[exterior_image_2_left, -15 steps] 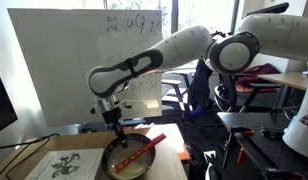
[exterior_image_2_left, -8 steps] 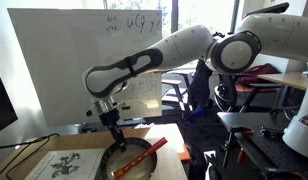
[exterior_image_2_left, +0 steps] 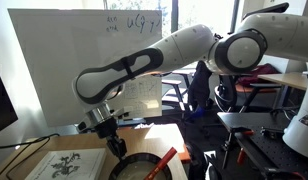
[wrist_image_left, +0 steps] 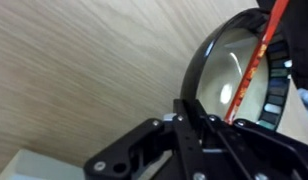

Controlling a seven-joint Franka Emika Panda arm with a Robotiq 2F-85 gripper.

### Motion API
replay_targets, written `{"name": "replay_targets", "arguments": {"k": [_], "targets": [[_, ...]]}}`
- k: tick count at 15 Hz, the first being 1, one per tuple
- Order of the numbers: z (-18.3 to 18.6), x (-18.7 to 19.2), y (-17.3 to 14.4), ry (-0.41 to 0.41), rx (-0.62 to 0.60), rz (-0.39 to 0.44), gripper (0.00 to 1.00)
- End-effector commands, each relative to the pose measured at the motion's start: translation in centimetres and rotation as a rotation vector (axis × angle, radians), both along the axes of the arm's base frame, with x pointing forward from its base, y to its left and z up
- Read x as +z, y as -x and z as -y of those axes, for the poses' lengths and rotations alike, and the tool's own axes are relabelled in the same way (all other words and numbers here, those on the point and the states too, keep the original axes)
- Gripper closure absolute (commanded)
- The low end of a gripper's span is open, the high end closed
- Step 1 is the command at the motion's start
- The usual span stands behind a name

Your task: Move the ceramic bowl on the table slightly to the left

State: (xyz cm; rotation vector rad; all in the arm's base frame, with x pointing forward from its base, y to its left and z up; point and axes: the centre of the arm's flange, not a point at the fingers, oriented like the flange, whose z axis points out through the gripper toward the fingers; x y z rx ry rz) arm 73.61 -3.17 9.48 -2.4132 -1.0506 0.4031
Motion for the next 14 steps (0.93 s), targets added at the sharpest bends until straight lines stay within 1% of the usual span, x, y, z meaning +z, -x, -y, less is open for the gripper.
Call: {"name": "replay_targets", "arguments": {"k": [1,6,9,14], "targets": [[-1.7,0.0,1.0,-0.051,0.068,-0.051,0.96],[-4.6,-0.4,1.7,-0.053,0.081,-0.056,0.96],[-5.9,-0.5,2.1,-0.074,0.103,-0.083,0.96],[-7.0,-1.0,3.6,-0.077,0.138,-0.124,0.96]]}}
